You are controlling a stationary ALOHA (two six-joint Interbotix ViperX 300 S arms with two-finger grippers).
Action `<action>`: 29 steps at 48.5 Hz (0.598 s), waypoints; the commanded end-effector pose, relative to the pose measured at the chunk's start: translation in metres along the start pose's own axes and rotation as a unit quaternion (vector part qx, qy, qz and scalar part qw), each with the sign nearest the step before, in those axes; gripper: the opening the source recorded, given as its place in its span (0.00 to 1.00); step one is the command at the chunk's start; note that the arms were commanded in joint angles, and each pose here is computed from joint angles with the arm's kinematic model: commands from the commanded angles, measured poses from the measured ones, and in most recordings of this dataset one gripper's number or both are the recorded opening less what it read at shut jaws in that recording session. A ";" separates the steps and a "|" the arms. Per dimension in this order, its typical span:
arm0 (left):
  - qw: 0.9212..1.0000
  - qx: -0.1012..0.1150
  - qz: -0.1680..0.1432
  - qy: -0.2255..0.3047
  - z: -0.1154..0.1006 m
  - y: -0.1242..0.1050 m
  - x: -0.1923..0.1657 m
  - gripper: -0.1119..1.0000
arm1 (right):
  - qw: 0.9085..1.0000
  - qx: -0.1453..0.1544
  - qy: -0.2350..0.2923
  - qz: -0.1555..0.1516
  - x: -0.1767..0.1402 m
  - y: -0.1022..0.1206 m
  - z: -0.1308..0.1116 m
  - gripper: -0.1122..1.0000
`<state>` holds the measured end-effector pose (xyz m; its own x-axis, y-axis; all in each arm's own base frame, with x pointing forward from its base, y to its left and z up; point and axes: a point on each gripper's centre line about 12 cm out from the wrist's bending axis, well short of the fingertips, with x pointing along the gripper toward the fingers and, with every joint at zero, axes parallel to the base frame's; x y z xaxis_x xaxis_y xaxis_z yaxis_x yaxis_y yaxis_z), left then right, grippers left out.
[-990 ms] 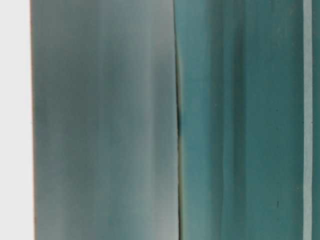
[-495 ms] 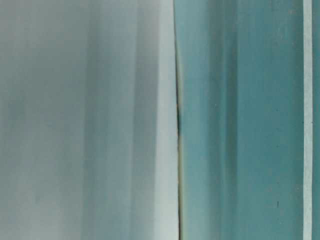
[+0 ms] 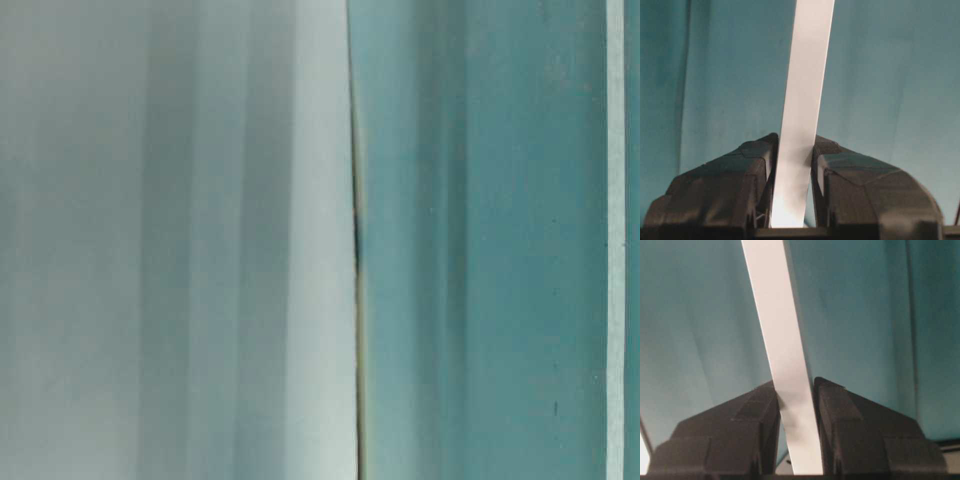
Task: Lift a wooden board with both hands.
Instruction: 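Lift the board with both grippers and pull it back, then hold the board raised with both grippers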
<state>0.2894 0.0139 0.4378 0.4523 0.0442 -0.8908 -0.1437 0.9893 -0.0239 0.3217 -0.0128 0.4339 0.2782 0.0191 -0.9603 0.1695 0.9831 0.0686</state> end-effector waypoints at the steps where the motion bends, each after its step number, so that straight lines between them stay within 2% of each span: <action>1: 1.000 -0.003 -0.002 -0.028 0.010 0.000 -0.008 0.26 | 1.000 0.012 -0.024 0.005 -0.005 0.001 0.011 0.30; 12: 1.000 -0.004 -0.001 -0.028 0.013 0.001 -0.014 0.26 | 1.000 0.012 -0.025 0.004 -0.006 0.001 0.012 0.30; 29: 1.000 0.016 0.001 -0.019 0.020 -0.001 -0.011 0.26 | 1.000 0.011 -0.026 0.005 -0.007 0.002 0.012 0.30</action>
<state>0.2951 0.0166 0.4450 0.4381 0.0486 -0.8976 -0.1260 0.9920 -0.0078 0.3223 -0.0130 0.4385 0.2899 0.0169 -0.9569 0.1691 0.9832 0.0686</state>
